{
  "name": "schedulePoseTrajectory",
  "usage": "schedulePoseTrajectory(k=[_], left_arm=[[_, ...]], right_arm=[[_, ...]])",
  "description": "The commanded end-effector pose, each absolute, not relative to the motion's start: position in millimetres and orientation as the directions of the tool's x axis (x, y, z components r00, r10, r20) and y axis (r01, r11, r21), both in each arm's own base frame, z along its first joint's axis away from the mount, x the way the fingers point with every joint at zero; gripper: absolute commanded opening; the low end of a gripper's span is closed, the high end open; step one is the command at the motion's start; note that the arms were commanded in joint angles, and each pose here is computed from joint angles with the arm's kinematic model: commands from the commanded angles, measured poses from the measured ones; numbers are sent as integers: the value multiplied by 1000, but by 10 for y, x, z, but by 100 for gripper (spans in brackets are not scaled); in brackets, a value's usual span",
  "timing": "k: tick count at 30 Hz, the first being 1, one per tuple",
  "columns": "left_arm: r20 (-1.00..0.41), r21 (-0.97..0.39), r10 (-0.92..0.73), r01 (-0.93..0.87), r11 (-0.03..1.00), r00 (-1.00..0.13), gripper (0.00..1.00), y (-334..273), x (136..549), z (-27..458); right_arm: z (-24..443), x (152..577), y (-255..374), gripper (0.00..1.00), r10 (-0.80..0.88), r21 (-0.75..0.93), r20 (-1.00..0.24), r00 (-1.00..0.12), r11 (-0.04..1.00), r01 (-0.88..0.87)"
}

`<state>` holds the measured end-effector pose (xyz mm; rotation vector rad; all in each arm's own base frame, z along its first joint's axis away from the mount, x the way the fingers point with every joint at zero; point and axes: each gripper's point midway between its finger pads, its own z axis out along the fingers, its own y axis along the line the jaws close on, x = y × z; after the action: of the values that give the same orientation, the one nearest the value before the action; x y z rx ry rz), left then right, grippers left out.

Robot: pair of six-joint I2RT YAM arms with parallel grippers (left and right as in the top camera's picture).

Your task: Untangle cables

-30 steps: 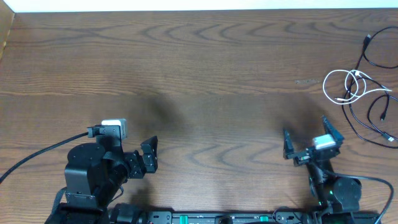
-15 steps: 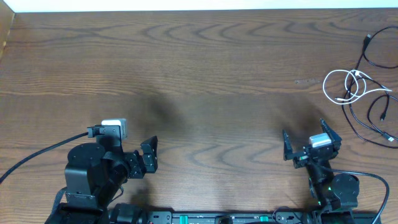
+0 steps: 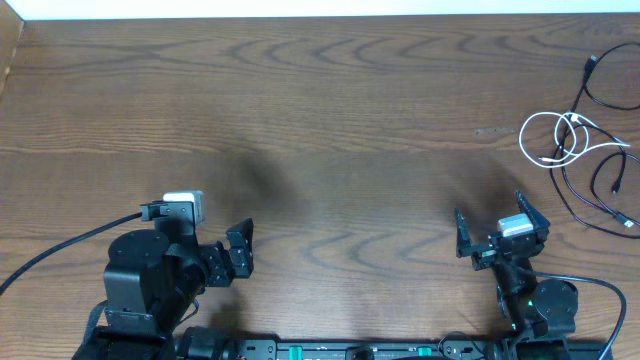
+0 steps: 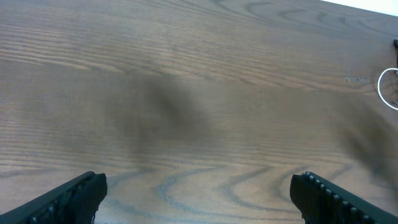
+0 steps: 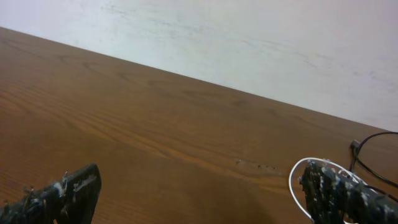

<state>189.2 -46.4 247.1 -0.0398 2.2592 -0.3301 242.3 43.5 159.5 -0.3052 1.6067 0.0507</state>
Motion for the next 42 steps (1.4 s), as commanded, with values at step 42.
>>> schedulePoseTrajectory(k=[42], left_arm=[[-750, -174, -56, 116, 978, -659, 99, -415, 1811, 2359]], right_arm=[[1593, 2424, 412, 99, -170, -160, -985, -28, 963, -216]])
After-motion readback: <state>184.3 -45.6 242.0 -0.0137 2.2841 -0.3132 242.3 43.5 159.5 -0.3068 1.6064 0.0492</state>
